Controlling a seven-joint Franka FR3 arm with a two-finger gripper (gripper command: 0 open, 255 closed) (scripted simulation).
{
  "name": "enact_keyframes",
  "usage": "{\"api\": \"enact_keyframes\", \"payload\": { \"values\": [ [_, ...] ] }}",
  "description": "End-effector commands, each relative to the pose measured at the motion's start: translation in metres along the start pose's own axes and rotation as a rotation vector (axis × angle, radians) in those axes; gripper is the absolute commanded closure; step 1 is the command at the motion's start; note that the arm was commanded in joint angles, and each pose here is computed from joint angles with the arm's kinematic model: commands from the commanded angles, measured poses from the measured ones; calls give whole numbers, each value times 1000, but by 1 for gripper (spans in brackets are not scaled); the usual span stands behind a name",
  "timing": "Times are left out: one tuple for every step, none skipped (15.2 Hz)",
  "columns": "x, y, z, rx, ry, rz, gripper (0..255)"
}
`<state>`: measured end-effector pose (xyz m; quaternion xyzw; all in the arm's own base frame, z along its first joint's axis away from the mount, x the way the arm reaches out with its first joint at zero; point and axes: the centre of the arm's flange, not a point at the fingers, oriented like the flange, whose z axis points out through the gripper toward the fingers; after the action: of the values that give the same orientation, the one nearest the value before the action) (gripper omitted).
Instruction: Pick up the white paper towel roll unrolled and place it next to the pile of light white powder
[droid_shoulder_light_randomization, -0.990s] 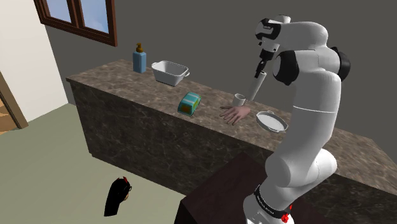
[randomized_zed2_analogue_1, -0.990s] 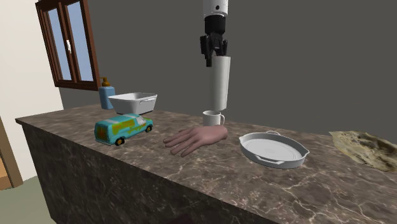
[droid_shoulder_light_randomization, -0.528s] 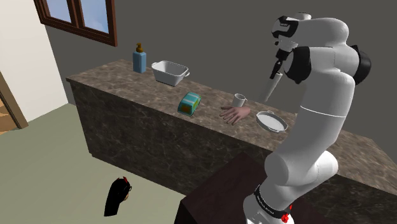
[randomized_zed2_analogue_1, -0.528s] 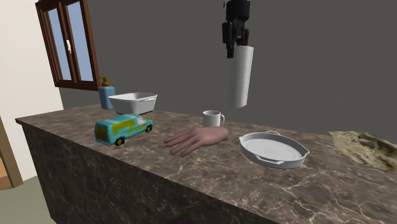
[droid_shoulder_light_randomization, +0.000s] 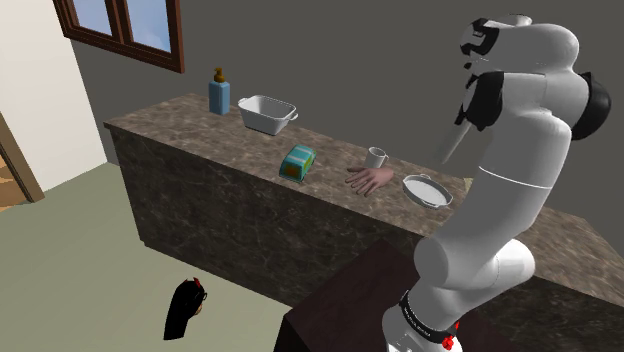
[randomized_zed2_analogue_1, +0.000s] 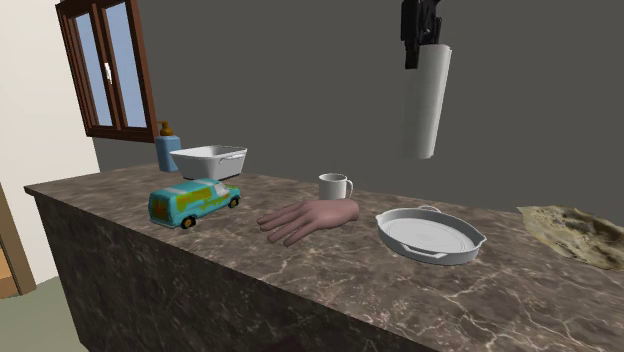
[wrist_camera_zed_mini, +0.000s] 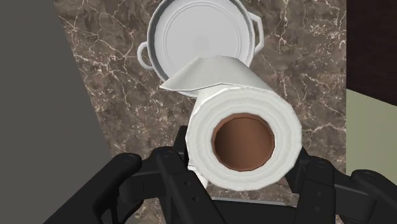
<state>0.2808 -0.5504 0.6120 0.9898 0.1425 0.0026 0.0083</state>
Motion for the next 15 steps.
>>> {"api": "enact_keyframes", "payload": {
  "values": [
    [-26,0,-7,1,0,-1,255],
    [-39,1,-11,1,0,-1,255],
    [-51,2,-15,1,0,-1,255],
    [-64,3,-19,1,0,-1,255],
    [-76,3,-23,1,0,-1,255],
    [-89,4,-28,1,0,-1,255],
    [-101,5,-32,1,0,-1,255],
    [-114,5,-36,1,0,-1,255],
    [-126,6,-40,1,0,-1,255],
    [-139,7,-45,1,0,-1,255],
    [-151,7,-49,1,0,-1,255],
    [-164,8,-53,1,0,-1,255],
    [-176,9,-57,1,0,-1,255],
    [-189,10,-61,1,0,-1,255],
    [-201,10,-66,1,0,-1,255]
  ]
}}
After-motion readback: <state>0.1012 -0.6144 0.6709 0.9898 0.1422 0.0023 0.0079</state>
